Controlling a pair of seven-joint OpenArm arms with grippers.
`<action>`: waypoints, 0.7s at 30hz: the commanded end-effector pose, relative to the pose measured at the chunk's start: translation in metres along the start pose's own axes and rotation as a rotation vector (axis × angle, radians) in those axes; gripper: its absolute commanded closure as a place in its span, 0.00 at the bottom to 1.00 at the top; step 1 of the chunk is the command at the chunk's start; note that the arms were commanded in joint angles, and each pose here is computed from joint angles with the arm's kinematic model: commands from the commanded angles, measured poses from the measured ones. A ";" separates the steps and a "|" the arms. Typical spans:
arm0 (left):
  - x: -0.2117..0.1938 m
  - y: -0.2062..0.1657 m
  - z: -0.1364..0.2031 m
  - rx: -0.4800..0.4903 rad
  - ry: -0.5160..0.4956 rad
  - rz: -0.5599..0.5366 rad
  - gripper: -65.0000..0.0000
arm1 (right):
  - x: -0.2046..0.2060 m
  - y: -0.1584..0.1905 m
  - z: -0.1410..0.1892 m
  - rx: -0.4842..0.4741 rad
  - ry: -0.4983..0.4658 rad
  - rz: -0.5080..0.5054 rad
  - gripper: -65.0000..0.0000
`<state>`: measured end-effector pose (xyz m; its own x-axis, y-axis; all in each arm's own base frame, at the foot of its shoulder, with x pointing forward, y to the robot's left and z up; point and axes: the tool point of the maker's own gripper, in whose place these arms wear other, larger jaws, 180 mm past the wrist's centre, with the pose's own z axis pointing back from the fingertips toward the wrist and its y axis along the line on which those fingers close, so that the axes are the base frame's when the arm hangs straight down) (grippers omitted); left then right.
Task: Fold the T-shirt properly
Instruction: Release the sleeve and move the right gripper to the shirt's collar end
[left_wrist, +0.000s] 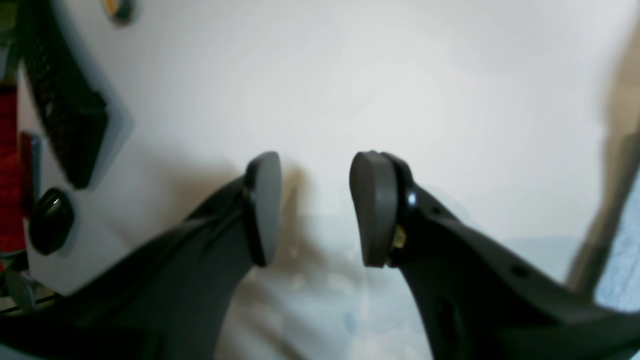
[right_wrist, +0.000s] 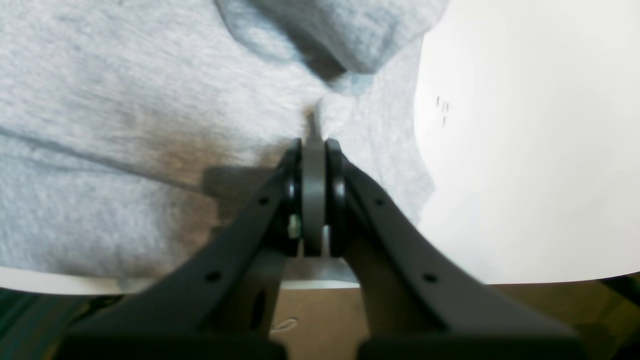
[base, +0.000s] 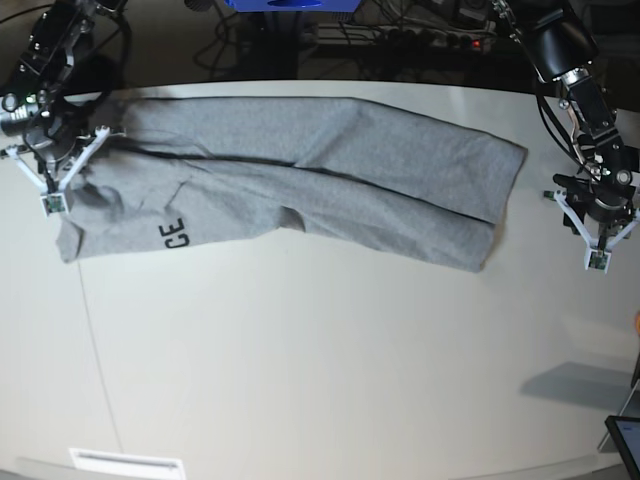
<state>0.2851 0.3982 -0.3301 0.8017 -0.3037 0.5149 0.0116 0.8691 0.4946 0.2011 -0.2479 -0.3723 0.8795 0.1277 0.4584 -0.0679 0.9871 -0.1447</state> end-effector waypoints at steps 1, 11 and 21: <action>0.011 0.016 0.005 0.042 -0.032 -0.002 0.61 | 0.008 -0.002 0.005 -0.010 -0.030 0.007 1.00; 0.014 0.015 0.006 0.038 -0.045 0.005 0.61 | -0.001 -0.001 0.004 -0.007 0.014 -0.004 1.00; 0.015 0.015 0.006 0.039 -0.047 0.005 0.61 | -0.011 0.020 0.000 0.041 0.032 -0.046 0.98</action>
<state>0.2856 0.3968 -0.3297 0.7996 -0.3017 0.5193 0.0097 0.8711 0.4911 0.1851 -0.2278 -0.3868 0.9095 0.0745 0.4091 -0.0466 0.9959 -0.0777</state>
